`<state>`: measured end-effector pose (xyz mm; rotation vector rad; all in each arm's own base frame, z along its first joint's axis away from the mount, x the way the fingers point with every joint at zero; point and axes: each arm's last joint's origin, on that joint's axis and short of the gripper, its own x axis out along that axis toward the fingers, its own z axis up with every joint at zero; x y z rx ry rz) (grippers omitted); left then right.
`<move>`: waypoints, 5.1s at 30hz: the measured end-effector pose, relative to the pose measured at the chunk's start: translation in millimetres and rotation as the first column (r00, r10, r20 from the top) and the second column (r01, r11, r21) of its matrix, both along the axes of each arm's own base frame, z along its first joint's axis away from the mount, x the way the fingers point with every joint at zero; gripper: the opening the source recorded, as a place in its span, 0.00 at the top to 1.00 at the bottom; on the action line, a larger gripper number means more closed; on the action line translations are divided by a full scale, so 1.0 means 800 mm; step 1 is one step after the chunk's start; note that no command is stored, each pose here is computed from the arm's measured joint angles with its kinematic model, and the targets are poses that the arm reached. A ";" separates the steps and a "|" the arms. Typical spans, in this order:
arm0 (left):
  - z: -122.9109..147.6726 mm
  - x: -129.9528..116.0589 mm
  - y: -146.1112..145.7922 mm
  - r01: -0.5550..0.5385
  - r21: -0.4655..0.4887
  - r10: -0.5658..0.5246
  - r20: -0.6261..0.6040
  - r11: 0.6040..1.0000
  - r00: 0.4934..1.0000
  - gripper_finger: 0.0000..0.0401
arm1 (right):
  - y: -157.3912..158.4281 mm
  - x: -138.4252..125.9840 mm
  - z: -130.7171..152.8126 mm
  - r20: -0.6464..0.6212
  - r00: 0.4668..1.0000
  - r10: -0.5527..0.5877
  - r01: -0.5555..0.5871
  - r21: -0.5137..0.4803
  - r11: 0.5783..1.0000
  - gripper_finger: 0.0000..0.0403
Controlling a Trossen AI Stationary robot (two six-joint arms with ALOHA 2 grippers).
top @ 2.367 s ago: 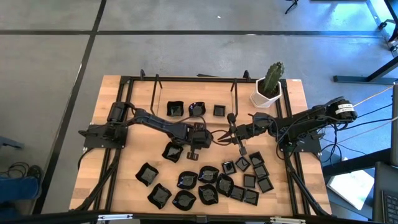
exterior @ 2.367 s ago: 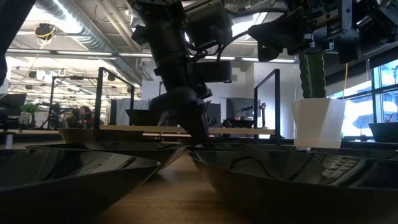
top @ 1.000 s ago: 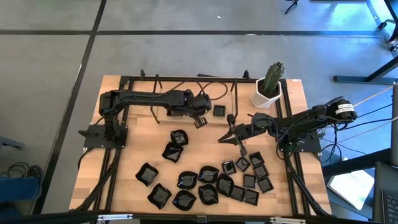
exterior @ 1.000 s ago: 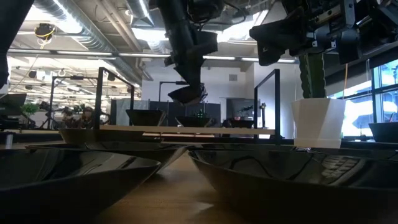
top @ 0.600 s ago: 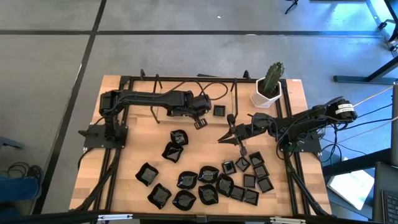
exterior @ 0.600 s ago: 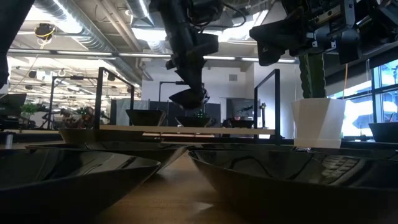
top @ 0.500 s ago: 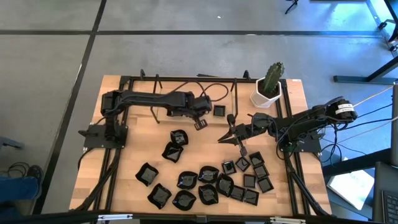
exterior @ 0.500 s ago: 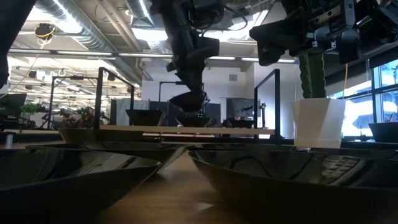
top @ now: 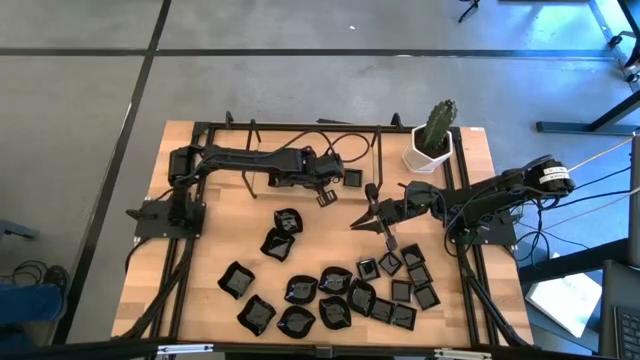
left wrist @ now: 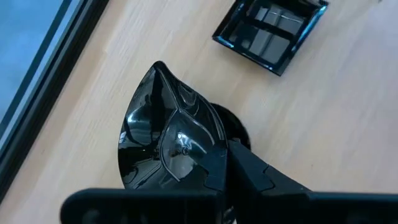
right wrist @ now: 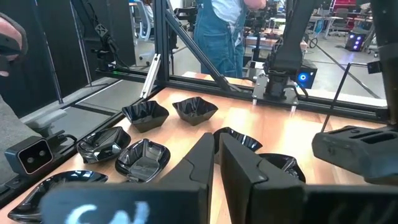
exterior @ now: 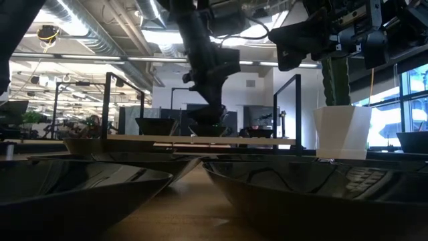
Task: Pick & Place Mini shaped plates
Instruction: Stack the leaf-shaped plate on the top of the leaf-shaped plate on the shelf
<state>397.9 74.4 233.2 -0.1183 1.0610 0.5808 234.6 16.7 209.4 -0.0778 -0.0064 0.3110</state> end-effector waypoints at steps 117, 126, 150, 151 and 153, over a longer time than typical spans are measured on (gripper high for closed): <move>-0.012 0.028 -0.011 0.021 0.150 0.001 -0.146 0.988 0.989 0.79 | 0.000 0.000 0.000 -0.010 1.000 0.000 0.000 0.022 1.000 0.93; -0.012 0.039 -0.029 0.199 0.066 -0.190 -0.125 0.978 0.974 0.91 | 0.000 0.000 0.000 -0.011 1.000 0.000 0.000 0.021 1.000 0.93; -0.024 0.037 0.005 0.123 0.157 -0.094 -0.181 0.980 0.979 0.99 | 0.000 0.000 -0.001 -0.015 1.000 0.000 0.000 0.020 1.000 0.93; -0.018 0.036 0.002 0.120 0.179 -0.088 -0.176 0.977 0.980 0.99 | 0.000 0.000 -0.001 -0.015 1.000 0.000 0.000 0.020 1.000 0.93; -0.005 0.032 -0.002 0.115 0.230 -0.076 -0.171 0.966 0.982 0.99 | 0.000 0.000 -0.001 -0.015 1.000 0.000 0.001 0.020 1.000 0.93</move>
